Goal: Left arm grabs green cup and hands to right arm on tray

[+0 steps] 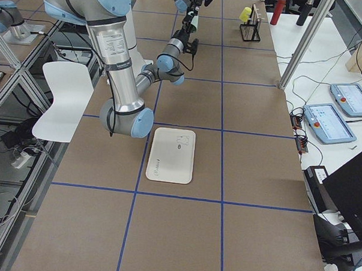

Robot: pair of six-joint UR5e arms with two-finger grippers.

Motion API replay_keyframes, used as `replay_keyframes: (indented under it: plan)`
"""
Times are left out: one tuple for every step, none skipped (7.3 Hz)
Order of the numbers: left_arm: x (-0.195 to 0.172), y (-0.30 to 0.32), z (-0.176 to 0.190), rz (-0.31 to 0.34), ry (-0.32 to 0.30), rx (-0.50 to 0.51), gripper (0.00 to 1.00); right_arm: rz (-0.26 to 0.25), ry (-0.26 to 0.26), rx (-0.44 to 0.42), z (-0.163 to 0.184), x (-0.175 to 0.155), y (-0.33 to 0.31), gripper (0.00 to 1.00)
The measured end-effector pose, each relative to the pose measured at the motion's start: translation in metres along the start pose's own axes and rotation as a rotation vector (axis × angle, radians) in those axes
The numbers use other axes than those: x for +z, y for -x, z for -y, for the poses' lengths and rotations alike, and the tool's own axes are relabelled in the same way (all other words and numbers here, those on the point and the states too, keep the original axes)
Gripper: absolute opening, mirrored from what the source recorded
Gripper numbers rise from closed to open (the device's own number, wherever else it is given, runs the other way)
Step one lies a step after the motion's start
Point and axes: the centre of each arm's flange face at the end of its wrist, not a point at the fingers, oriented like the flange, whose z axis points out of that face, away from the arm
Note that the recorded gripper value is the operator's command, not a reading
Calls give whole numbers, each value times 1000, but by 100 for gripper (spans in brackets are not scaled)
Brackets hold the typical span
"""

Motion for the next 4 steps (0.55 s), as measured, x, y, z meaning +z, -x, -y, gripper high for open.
replay_keyframes:
  plan:
    - [0,0,0,0,0,0,0,1,1,0,0,0,0,55]
    - [0,0,0,0,0,0,0,3,2,1,0,-1,0,55]
    - [0,0,0,0,0,1,0,7,4,1,0,-1,1,55]
    - [0,0,0,1,-1,1,0,9,5,2,-1,-2,1,55]
